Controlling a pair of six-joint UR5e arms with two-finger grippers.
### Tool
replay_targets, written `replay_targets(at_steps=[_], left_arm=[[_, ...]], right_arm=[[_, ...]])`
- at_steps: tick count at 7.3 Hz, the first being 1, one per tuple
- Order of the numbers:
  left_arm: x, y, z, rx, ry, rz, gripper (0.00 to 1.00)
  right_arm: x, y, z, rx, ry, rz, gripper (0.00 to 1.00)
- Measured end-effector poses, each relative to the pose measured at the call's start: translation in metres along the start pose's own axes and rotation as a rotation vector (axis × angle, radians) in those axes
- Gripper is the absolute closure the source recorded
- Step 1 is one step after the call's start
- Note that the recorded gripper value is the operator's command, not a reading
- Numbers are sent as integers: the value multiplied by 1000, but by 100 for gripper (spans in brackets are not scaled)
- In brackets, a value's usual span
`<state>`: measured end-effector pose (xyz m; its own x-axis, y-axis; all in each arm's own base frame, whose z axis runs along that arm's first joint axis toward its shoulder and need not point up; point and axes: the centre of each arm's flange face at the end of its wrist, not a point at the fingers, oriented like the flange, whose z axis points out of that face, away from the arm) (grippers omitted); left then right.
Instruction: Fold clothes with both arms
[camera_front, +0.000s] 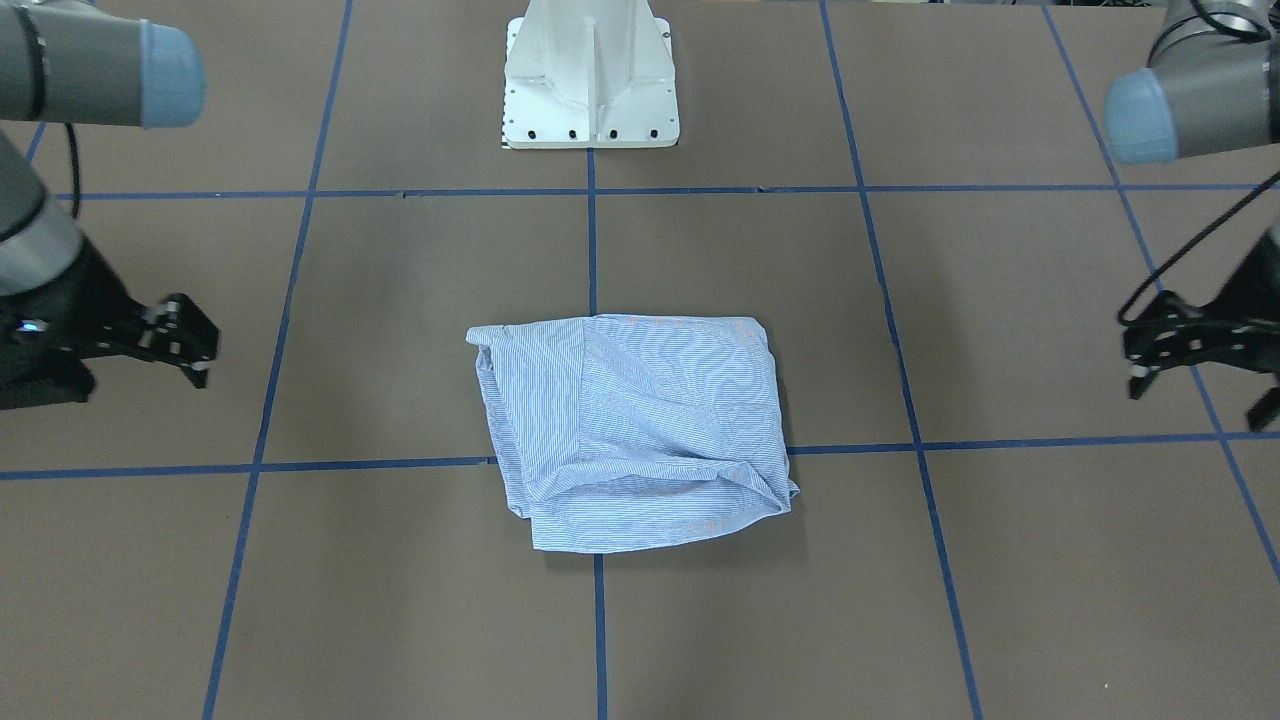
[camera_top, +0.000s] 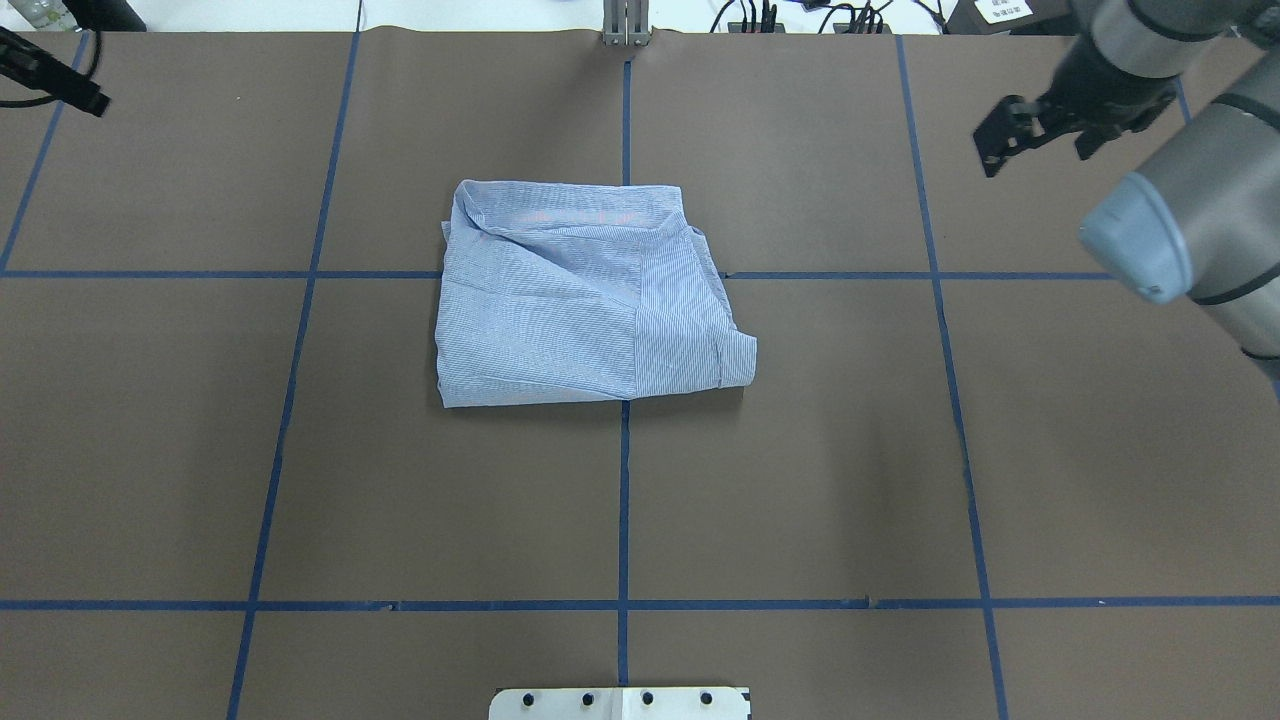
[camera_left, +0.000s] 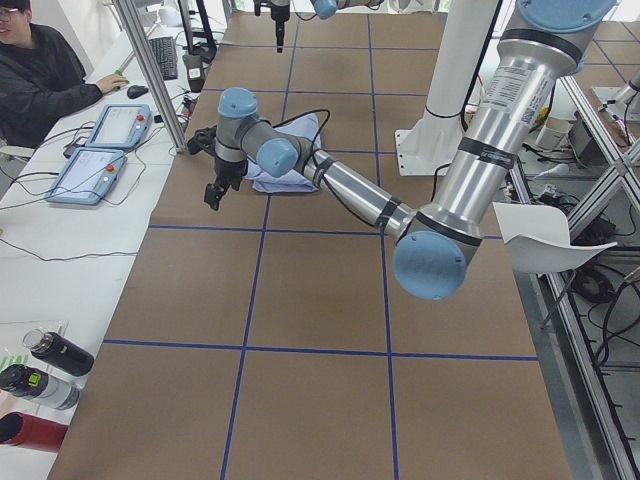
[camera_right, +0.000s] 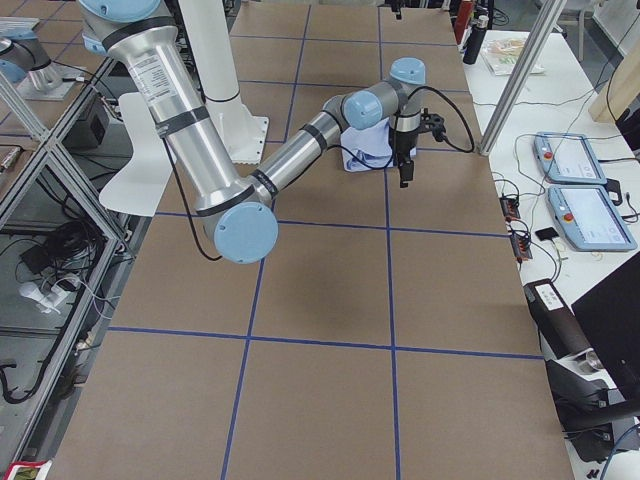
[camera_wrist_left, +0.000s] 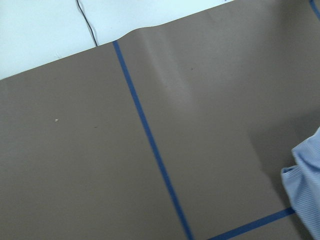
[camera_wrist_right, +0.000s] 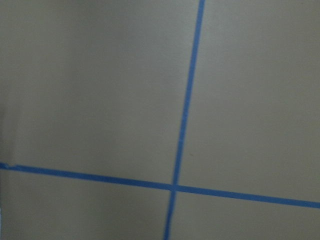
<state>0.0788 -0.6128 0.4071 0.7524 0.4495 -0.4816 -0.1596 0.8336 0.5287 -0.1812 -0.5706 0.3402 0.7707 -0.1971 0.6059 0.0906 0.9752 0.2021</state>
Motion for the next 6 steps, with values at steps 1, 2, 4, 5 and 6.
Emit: replay_targets(at_steps=[1,2,4,5,6], left_arm=[[-45,32,-10,-12,-18,22,0],[-80,67,-18,-25,-25,10,0],[-124,163,-8,-92,-7,-110,0],[-135,191,-4,-114,-7,-167,0],[-142,203,-9,-109,-12,-198,0]], right_arm=[[66,29,5,-34,-12,-55,0],[128,61,10,-51,-35,-87,0],[224,139,28,-48,-52,-68,0],[249,171,37,-46,-51,-41,0],[262,191,44,-53,-48,-8,0]])
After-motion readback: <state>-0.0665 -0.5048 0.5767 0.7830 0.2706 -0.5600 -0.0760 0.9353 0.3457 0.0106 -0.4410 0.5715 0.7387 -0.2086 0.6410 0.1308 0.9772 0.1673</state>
